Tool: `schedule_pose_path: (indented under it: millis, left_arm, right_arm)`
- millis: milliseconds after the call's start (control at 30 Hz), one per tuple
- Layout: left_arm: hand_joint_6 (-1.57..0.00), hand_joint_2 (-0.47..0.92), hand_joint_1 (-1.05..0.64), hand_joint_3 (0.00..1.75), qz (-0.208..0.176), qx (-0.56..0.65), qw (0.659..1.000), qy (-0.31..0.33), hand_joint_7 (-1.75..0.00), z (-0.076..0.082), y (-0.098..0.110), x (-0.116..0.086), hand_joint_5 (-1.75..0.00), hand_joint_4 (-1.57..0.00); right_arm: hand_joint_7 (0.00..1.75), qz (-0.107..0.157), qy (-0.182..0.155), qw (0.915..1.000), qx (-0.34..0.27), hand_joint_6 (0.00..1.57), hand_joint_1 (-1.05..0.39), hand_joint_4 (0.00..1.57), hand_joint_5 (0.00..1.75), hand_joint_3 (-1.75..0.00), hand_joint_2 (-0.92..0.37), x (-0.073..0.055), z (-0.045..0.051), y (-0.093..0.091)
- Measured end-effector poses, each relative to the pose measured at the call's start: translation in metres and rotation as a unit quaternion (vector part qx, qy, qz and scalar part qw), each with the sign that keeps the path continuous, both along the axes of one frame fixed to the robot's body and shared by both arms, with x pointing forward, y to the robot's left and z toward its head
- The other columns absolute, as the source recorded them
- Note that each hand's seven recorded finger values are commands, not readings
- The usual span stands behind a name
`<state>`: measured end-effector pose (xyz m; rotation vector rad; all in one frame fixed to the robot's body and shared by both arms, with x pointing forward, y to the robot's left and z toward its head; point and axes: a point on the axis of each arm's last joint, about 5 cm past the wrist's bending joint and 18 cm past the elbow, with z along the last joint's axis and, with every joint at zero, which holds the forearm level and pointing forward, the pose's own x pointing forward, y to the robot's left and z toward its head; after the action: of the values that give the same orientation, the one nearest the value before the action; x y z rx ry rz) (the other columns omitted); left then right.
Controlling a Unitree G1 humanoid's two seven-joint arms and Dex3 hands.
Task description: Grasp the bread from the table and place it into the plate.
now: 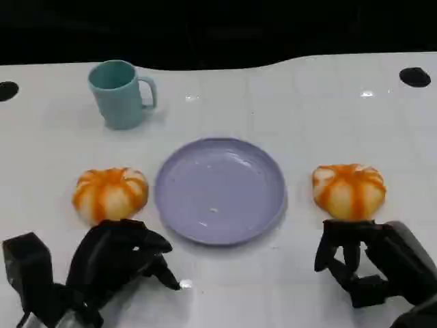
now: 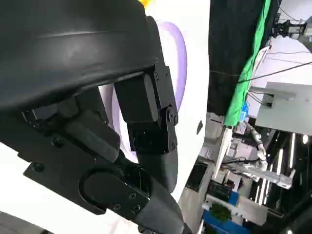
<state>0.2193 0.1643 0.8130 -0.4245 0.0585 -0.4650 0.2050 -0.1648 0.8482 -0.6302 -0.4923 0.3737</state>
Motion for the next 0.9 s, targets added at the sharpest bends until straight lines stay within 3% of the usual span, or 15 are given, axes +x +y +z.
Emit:
schedule_pose_path:
  millis: [900]
  left_arm:
    - [-1.57, 0.75, -1.05, 0.0, 0.0, 0.0, 1.0, 0.001, -0.18, -0.0004, -0.0002, 0.0001, -0.57, -1.57]
  right_arm:
    - [1.31, 0.001, -0.003, 1.0, -0.007, 0.82, -0.15, 0.87, 1.75, -1.31, -0.3, -0.0005, -0.0015, -0.0018]
